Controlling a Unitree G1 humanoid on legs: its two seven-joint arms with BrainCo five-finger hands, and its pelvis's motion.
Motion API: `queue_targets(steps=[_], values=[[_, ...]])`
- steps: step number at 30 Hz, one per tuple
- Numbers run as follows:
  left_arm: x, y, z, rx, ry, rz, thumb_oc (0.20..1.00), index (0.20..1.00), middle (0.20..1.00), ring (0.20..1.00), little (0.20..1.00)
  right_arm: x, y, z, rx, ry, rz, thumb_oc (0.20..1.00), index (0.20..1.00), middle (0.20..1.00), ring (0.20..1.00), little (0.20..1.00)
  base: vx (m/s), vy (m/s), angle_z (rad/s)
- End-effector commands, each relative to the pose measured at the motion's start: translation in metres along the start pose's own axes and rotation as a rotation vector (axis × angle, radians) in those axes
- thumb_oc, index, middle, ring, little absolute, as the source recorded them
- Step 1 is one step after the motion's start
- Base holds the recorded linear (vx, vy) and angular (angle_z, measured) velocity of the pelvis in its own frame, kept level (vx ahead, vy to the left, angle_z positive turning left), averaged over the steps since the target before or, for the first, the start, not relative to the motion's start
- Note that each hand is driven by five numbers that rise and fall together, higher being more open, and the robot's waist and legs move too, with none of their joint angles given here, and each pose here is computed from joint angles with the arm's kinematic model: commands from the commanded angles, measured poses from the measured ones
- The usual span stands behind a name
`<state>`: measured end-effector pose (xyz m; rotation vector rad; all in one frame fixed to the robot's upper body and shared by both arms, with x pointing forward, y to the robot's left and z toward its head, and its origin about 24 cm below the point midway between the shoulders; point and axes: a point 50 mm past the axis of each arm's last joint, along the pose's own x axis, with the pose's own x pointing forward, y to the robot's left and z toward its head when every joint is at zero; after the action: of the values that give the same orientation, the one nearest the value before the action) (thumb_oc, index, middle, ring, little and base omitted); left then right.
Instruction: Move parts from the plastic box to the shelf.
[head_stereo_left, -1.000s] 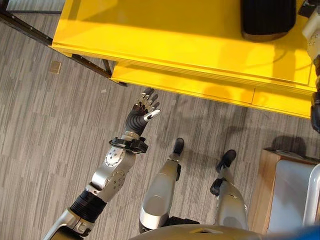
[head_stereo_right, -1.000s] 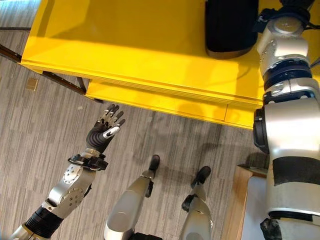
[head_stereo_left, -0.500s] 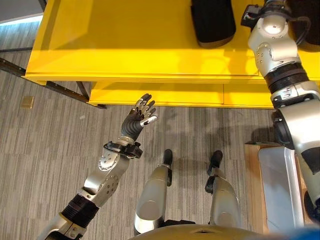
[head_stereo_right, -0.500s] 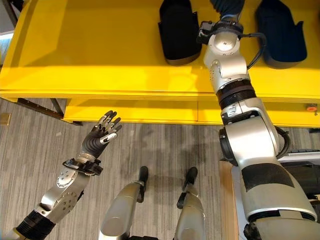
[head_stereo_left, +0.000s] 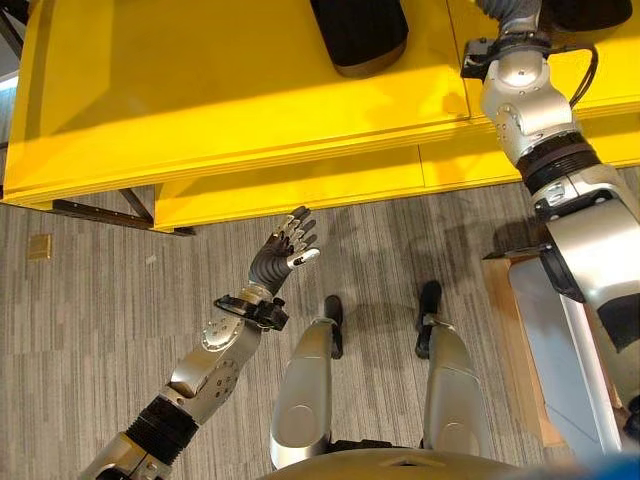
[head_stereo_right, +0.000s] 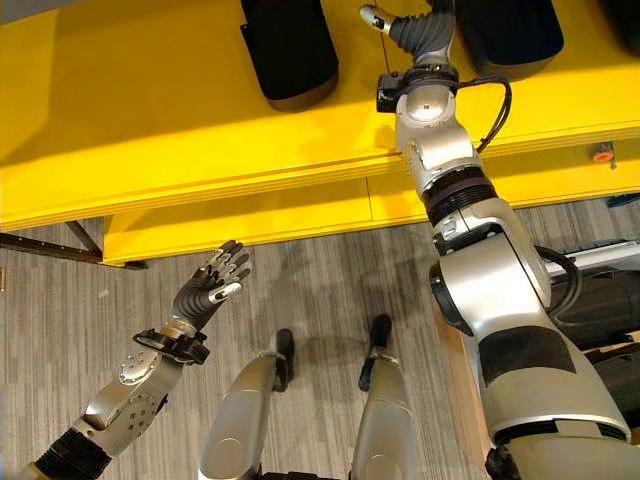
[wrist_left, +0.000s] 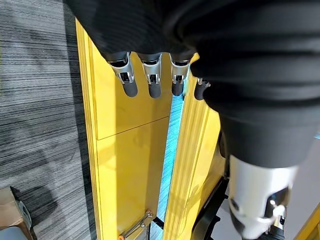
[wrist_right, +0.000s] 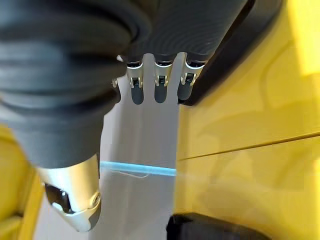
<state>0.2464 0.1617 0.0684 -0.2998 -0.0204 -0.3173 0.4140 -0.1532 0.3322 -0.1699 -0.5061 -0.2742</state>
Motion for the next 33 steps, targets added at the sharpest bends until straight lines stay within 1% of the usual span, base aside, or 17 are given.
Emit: queue_targets(steps=[1,5,13,24,32,33], values=[[-0.003,-0.009,0.013,-0.016,-0.064,-0.055,1.000,1.000,1.000,1.000,1.000,0.010,0.005,0.059,0.020,-0.189,0.014,1.000,1.000,1.000,1.000,1.000,0.00,0.000,0.00],[-0.005,-0.010,0.015,-0.015,-0.072,-0.056,1.000,1.000,1.000,1.000,1.000,0.012,0.003,0.055,-0.028,-0.177,0.010,1.000,1.000,1.000,1.000,1.000,0.02,-0.010,0.04],[-0.004,-0.012,0.019,-0.017,-0.098,-0.054,1.000,1.000,1.000,1.000,1.000,0.020,-0.022,0.040,-0.098,-0.093,-0.064,1.000,1.000,1.000,1.000,1.000,0.03,-0.013,0.11],[-0.004,-0.015,0.021,-0.019,-0.108,-0.066,1.000,1.000,1.000,1.000,1.000,0.022,-0.026,0.040,-0.098,-0.072,-0.079,1.000,1.000,1.000,1.000,1.000,0.01,-0.004,0.07],[-0.004,-0.015,0.021,-0.016,-0.106,-0.069,1.000,1.000,1.000,1.000,1.000,0.024,-0.040,0.036,-0.070,-0.035,-0.124,1.000,1.000,1.000,1.000,1.000,0.02,0.000,0.06],[-0.004,-0.015,0.020,-0.020,-0.103,-0.069,1.000,1.000,1.000,1.000,1.000,0.025,-0.048,0.032,-0.041,-0.011,-0.150,1.000,1.000,1.000,1.000,1.000,0.02,0.008,0.09]])
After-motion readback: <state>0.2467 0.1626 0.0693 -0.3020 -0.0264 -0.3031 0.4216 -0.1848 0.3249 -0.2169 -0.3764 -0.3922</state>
